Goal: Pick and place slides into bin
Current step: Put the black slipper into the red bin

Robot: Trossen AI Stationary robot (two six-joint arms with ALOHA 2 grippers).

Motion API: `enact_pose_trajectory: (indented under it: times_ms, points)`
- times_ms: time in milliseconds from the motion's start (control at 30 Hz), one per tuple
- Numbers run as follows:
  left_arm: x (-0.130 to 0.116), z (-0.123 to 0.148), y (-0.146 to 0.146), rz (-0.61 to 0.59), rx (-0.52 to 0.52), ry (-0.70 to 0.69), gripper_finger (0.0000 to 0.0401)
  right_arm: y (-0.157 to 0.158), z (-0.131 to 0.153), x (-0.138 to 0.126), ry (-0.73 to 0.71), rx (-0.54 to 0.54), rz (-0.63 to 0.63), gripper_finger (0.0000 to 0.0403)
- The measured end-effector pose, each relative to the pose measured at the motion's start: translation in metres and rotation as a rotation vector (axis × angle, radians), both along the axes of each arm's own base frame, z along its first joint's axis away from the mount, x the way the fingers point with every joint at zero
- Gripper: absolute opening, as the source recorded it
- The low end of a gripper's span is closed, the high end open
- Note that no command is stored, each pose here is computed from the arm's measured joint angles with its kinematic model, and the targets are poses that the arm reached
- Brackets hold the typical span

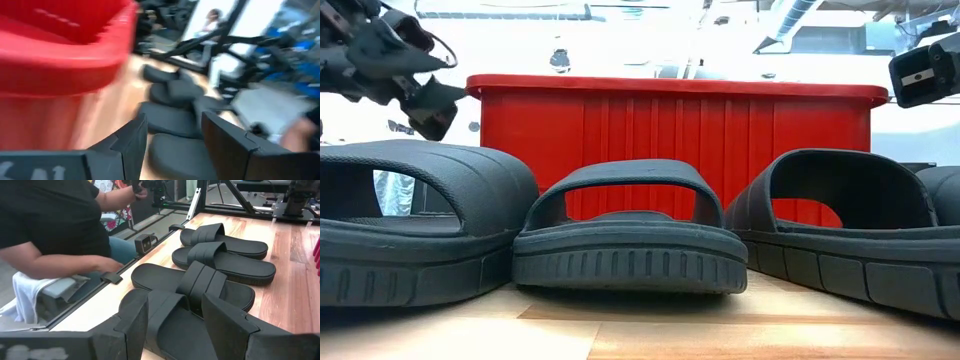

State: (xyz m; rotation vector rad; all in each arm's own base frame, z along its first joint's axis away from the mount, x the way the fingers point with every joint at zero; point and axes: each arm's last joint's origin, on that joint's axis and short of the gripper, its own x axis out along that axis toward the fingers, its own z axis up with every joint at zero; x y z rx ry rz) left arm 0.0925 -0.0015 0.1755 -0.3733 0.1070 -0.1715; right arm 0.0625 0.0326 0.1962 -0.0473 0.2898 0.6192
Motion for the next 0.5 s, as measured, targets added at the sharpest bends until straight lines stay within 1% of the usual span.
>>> enact_pose_trajectory:
  times_ms: [100, 200, 333, 433, 500]
  points:
    - [0.0, 0.007, -0.004, -0.081, -0.054, -0.065, 0.0178, 0.0, 0.0, 0.0, 0.0, 0.0, 0.0, 0.0176]
    - [-0.001, 0.016, -0.01, -0.148, -0.06, -0.159, 0.0178, 0.0, 0.0, 0.0, 0.0, 0.0, 0.0, 0.0176]
    - [-0.005, 0.031, -0.018, -0.239, -0.024, -0.365, 0.0178, 0.0, 0.0, 0.0, 0.0, 0.0, 0.0, 0.0175]
    - [-0.008, 0.037, -0.023, -0.281, 0.006, -0.455, 0.0178, 0.0, 0.0, 0.0, 0.0, 0.0, 0.0, 0.0176]
    - [-0.01, 0.038, -0.027, -0.293, 0.014, -0.48, 0.0178, 0.0, 0.0, 0.0, 0.0, 0.0, 0.0, 0.0177]
